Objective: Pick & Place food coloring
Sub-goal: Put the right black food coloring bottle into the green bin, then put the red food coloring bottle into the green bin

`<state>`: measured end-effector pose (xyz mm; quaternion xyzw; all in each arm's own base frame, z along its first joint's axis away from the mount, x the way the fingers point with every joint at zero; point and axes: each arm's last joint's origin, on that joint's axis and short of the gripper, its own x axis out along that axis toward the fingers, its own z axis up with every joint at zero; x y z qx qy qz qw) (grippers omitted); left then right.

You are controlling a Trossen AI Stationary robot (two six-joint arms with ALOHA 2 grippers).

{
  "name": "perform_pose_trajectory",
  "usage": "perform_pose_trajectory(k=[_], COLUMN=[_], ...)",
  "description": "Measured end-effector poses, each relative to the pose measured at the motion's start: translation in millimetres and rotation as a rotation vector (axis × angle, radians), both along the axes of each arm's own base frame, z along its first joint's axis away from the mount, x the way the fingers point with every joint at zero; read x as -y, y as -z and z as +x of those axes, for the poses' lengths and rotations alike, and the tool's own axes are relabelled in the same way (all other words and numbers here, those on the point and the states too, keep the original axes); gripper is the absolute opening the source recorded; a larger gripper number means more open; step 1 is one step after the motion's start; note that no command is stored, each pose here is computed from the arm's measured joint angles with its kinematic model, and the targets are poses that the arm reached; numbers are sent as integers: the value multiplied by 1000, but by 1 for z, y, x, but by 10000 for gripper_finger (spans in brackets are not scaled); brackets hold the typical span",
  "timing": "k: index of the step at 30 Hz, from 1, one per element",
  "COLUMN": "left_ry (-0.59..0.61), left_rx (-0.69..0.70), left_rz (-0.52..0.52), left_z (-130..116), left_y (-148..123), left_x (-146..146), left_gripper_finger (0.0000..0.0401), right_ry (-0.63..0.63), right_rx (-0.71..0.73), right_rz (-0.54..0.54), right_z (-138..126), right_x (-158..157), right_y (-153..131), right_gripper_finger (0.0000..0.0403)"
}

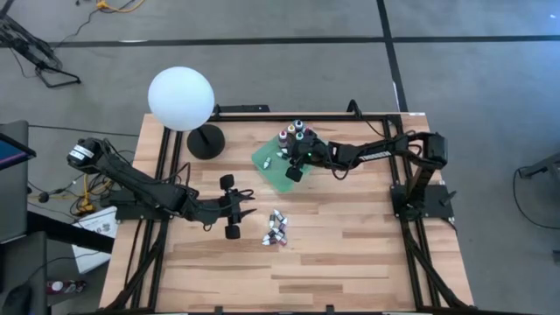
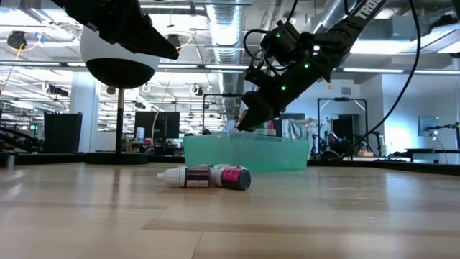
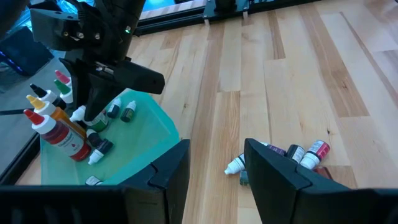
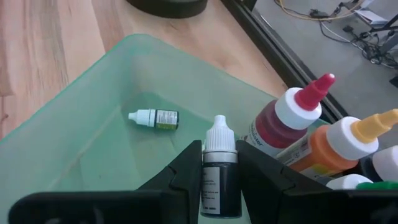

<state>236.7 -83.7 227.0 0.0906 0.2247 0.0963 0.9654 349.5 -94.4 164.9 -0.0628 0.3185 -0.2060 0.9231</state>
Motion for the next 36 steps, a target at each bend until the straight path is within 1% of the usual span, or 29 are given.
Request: perform_pose_trajectory(k=[5, 7, 10, 16, 21, 28, 32, 36], left_ry=[0, 0, 0, -1, -2, -1, -1, 0], left_rx=[0, 0, 0, 0, 1, -1, -14, -32], left_rz=[0, 0, 0, -3, -5, -4, 1, 7], left_z=[0, 0, 0, 0, 0, 0, -1, -2], left_y=[0, 0, 0, 0, 0, 0, 1, 3], left_x=[0, 0, 0, 0, 0, 0, 0, -1], left_gripper_finger=[145, 145, 145, 145, 145, 145, 145, 145], right_ry=[-4, -6, -6, 2, -25, -94, -127, -171], right_rx=[0, 1, 1, 7, -2, 6, 43, 59], right_rz=[1, 3, 3, 14, -5, -58, -95, -117], right_z=[0, 0, 0, 0, 2, 8, 8, 1], right_x=[0, 0, 0, 0, -5, -19, -28, -42], right_y=[0, 0, 0, 0, 0, -9, -26, -46], right_gripper_finger=[88, 95, 118, 178, 208, 212, 205, 198])
